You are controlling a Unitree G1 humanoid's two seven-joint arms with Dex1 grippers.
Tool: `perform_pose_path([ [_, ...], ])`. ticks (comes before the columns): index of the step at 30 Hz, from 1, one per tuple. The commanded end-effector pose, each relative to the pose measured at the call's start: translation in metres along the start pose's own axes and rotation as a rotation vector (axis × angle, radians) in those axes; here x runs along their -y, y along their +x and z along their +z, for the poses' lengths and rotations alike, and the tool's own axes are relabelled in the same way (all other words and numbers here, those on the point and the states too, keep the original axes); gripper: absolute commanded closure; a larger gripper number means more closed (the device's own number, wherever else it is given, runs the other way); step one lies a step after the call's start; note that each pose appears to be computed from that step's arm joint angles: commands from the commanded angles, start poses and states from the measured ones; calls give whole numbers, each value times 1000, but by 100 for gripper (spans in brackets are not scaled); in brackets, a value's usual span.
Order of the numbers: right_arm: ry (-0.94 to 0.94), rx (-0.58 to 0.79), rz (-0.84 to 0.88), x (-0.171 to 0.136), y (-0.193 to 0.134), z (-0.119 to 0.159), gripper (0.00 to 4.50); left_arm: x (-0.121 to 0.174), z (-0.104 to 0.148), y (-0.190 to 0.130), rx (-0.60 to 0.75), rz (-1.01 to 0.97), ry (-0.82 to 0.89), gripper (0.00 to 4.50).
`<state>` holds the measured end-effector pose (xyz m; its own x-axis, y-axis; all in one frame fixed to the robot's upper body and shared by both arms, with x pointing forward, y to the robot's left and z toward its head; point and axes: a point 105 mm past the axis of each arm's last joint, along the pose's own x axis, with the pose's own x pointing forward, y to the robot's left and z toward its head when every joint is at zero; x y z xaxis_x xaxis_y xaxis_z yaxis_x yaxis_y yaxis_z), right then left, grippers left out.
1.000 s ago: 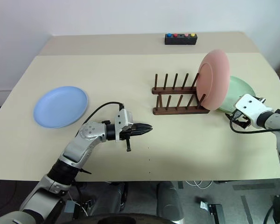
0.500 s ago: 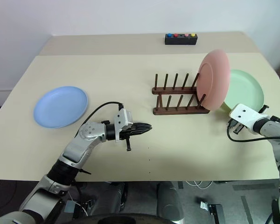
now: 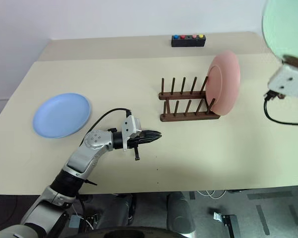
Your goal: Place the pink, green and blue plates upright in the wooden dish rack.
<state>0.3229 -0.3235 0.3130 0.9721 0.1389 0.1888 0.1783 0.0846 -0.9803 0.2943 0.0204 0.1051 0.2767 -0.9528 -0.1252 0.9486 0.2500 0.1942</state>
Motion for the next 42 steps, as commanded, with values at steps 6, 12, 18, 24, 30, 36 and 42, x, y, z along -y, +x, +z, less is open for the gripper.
perform_pose_path([
  [6,340,491,111,7,1,125,439,-13,7,-10,25,57,28,430],
  [12,615,720,251,-4,-14,176,439,-13,5,-14,18,70,26,430],
  [18,987,775,398,-20,-22,185,439,-13,6,-14,18,75,28,430],
  [24,1242,732,516,-38,-25,176,439,-13,6,-15,15,75,29,430],
  [30,1297,655,522,-53,-20,160,439,-12,7,-14,15,72,27,430],
  [36,1315,621,508,-58,-15,150,439,-11,6,-14,14,69,25,430],
  [42,1316,600,511,-62,-13,144,439,-11,6,-13,14,68,25,430],
])
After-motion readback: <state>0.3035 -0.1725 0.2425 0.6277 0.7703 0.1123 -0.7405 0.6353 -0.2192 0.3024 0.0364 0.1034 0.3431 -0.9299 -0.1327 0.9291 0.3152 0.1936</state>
